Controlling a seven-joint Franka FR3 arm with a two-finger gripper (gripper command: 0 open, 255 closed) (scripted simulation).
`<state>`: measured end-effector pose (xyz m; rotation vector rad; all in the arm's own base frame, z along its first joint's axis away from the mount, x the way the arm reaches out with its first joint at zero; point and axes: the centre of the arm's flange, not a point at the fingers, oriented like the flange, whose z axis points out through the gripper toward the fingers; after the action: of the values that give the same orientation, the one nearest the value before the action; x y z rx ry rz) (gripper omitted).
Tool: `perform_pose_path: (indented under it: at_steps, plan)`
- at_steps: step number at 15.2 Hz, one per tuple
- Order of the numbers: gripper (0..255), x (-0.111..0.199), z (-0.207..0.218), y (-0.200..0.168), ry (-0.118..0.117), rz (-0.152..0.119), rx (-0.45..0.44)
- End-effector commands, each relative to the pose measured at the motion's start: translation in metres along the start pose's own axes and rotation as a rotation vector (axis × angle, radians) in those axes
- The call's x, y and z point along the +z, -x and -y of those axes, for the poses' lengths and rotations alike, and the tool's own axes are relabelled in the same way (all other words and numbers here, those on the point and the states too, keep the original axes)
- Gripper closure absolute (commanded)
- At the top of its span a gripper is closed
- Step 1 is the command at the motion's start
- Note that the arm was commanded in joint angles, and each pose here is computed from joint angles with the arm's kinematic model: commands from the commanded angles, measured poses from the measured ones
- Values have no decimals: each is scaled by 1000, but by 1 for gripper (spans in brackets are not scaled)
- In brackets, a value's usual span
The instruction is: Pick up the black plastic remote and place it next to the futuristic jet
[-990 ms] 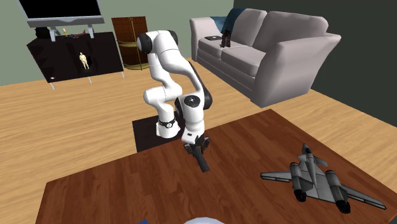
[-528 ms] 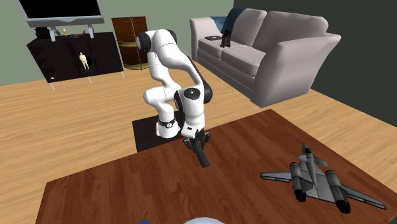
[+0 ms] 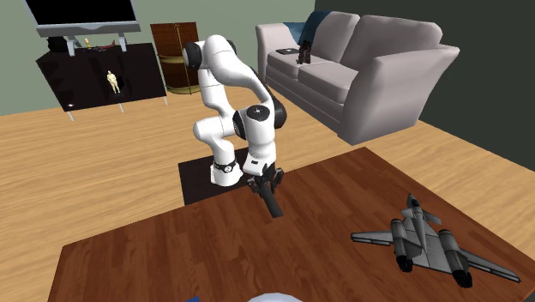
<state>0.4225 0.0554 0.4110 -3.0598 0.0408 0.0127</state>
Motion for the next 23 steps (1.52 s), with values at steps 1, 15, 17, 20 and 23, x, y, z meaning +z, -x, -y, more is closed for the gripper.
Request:
perform_pose_path:
  at_steps: [1,15,17,20,23]
  plan:
    - [255,-9,1,1,0,0,0]
    - [255,-83,7,2,0,0,0]
    - [255,-93,8,2,0,0,0]
    - [255,-109,9,2,0,0,0]
    - [255,-116,18,-8,0,0,0]
